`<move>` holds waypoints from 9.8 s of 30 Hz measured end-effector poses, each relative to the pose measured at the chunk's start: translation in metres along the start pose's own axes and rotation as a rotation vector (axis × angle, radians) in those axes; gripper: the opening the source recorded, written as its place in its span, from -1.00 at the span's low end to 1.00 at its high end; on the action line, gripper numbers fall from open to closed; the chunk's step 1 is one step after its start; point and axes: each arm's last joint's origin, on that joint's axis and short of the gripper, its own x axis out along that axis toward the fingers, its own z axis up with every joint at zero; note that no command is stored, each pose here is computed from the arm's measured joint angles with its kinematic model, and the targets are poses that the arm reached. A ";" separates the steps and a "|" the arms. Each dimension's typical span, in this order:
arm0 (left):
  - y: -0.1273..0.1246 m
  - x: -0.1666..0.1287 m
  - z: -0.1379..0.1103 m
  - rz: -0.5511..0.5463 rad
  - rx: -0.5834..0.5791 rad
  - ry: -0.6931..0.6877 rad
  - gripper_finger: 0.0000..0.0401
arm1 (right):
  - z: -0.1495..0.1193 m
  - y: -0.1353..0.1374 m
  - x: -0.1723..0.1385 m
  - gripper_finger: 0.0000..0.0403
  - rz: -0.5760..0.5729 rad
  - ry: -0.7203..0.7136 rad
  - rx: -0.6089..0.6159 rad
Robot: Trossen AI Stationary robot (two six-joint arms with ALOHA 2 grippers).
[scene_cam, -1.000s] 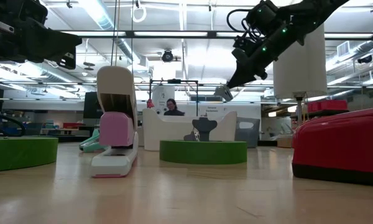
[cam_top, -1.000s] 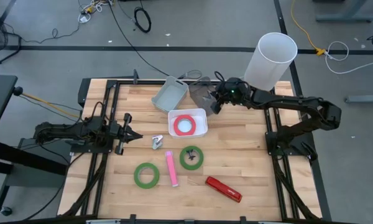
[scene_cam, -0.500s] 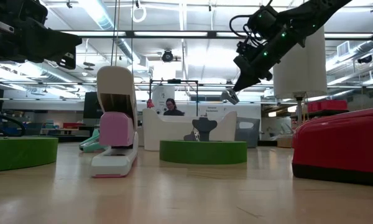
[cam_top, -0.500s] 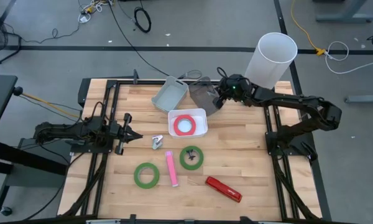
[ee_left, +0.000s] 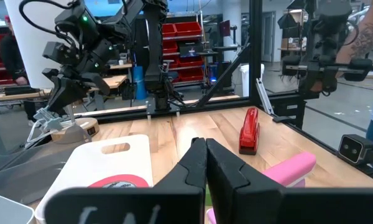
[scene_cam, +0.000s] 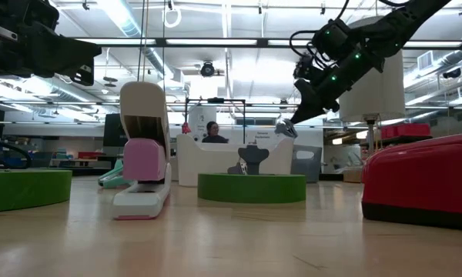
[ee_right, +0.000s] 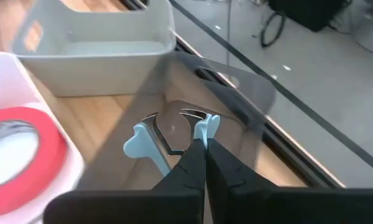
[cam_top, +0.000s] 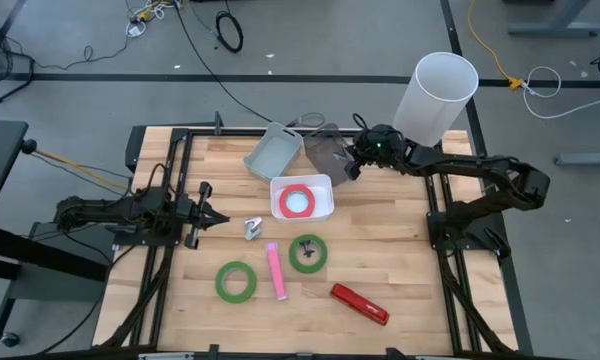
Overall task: Pick and place Stapler, Stapler remover, tape
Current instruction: Put the right blue staple remover into the black bin, then put the black staple remover into the black bin
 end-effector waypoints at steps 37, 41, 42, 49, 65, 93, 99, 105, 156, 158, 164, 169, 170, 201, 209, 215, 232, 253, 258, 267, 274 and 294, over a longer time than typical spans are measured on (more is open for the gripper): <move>0.000 0.000 0.000 0.000 0.000 0.001 -0.96 | 0.006 0.004 -0.002 -0.08 -0.017 -0.080 -0.084; 0.000 0.000 0.000 0.000 0.000 0.000 -0.96 | 0.011 0.008 -0.010 -0.08 -0.005 -0.112 -0.104; 0.000 0.000 0.000 0.000 0.000 0.000 -0.96 | 0.012 0.009 -0.012 -0.08 -0.001 -0.122 -0.106; 0.000 0.000 0.000 0.000 0.000 0.000 -0.96 | 0.021 0.015 -0.031 -0.08 0.023 -0.192 -0.112; 0.000 0.000 0.000 0.000 0.000 0.000 -0.96 | 0.020 0.053 -0.046 -0.08 0.207 -0.227 -0.168; 0.000 0.000 0.000 0.000 0.000 0.000 -0.96 | 0.017 0.078 -0.054 -0.08 0.335 -0.233 -0.216; 0.000 0.000 0.000 0.000 0.000 0.001 -0.96 | 0.017 0.078 -0.054 -0.08 0.342 -0.232 -0.218; 0.000 0.000 0.000 0.000 0.000 0.000 -0.96 | 0.017 0.078 -0.054 -0.08 0.342 -0.232 -0.218; 0.000 0.000 0.000 0.000 0.000 0.001 -0.96 | 0.015 0.078 -0.053 -0.08 0.340 -0.221 -0.259; 0.000 0.000 0.000 0.000 0.000 0.000 -0.96 | 0.015 0.078 -0.053 -0.08 0.339 -0.223 -0.267; 0.000 0.000 0.000 0.000 0.000 0.000 -0.96 | 0.015 0.078 -0.054 -0.08 0.338 -0.224 -0.269; 0.000 0.000 0.000 0.000 0.000 0.000 -0.96 | 0.016 0.079 -0.056 -0.08 0.341 -0.234 -0.270; 0.000 0.000 0.000 0.000 0.000 0.001 -0.96 | 0.016 0.079 -0.057 -0.08 0.344 -0.237 -0.271; 0.000 0.000 0.000 -0.001 0.000 0.000 -0.96 | 0.000 0.127 -0.081 -0.08 0.535 -0.206 -0.333; 0.000 0.000 0.000 0.000 0.000 0.000 -0.96 | -0.004 0.137 -0.087 -0.08 0.656 -0.197 -0.361; 0.000 0.000 0.000 0.000 0.000 0.000 -0.96 | -0.006 0.141 -0.088 -0.08 0.694 -0.188 -0.371; 0.000 0.000 0.000 -0.001 0.000 0.000 -0.96 | -0.024 0.154 -0.062 -0.08 0.721 -0.045 -0.361; 0.000 0.000 0.000 0.000 0.000 0.000 -0.96 | -0.058 0.182 -0.029 -0.08 0.812 0.107 -0.406; 0.000 0.000 0.000 0.000 0.000 0.001 -0.96 | -0.064 0.191 -0.027 -0.08 0.834 0.102 -0.421; 0.000 0.000 0.000 0.000 0.000 0.000 -0.96 | -0.074 0.200 -0.016 -0.08 0.833 0.131 -0.361; 0.000 0.000 0.000 0.000 0.000 0.000 -0.96 | -0.076 0.204 -0.007 -0.08 0.776 0.101 -0.303; 0.000 0.000 0.000 0.000 0.000 0.000 -0.96 | -0.079 0.206 -0.002 -0.08 0.760 0.148 -0.145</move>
